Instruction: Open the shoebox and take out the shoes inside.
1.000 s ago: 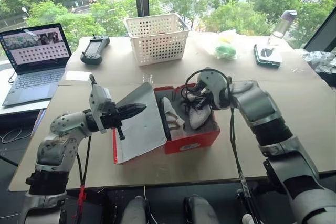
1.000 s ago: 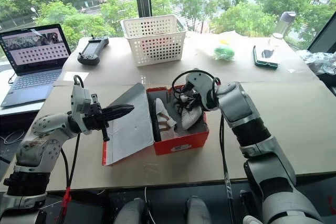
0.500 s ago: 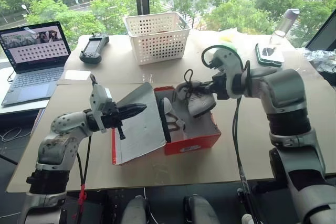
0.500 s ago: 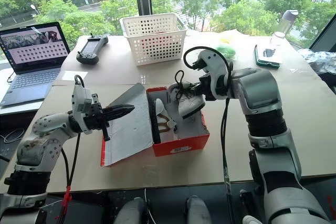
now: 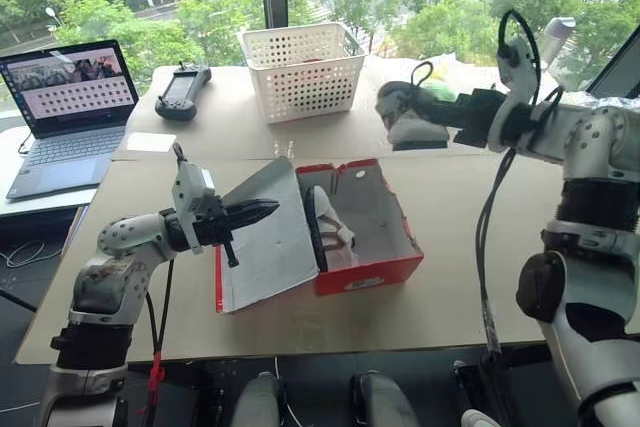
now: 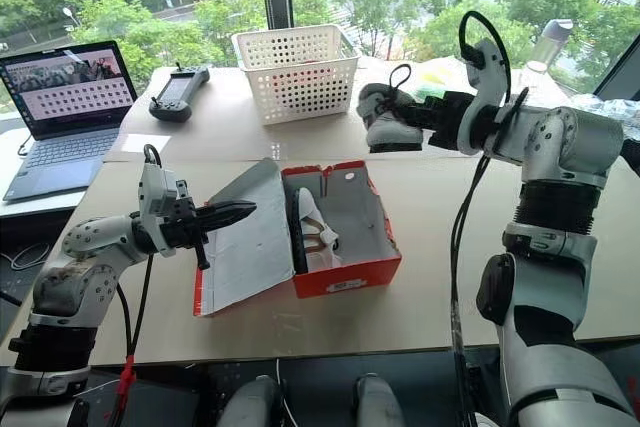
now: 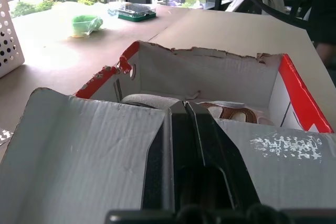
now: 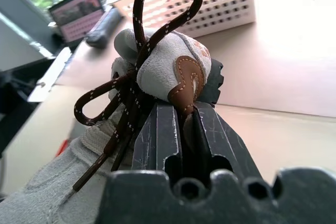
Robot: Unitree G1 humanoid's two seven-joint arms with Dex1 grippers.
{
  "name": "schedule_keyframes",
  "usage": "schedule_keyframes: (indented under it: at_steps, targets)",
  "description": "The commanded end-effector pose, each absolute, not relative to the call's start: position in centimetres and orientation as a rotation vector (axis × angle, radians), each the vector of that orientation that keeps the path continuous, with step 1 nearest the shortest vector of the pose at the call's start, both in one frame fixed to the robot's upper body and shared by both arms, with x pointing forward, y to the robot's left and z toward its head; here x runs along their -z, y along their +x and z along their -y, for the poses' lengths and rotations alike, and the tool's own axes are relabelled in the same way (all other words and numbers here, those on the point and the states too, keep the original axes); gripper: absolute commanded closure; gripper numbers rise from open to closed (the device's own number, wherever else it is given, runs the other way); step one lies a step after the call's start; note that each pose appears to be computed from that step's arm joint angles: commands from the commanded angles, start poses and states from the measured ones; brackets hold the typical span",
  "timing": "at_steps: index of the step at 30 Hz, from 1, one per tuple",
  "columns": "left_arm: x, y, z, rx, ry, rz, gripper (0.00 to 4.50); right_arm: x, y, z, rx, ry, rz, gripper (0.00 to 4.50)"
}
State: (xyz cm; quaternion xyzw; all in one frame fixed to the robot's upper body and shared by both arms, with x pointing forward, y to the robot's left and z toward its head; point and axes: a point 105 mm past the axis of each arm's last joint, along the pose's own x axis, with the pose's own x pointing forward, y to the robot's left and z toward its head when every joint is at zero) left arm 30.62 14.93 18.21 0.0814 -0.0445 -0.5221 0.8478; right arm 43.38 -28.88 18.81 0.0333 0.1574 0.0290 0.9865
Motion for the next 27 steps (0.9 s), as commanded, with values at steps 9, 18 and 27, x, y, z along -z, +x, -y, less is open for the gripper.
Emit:
schedule_keyframes:
  at_steps: [9, 18, 27]
  targets:
    - [-19.1, 30.3, -14.8, 1.104, 0.211, 0.132, 4.5, -13.4, 43.1, 31.4, 0.026, -0.181, -0.408, 3.03]
    - [-19.1, 30.3, -14.9, 1.104, 0.21, 0.132, 4.5, -12.5, 42.0, 33.2, 0.037, -0.423, -0.528, 1.04]
    - [-19.0, 30.4, -14.8, 1.107, 0.208, 0.132, 4.5, -17.0, 41.0, 34.9, 0.041, -0.439, -0.467, 1.04]
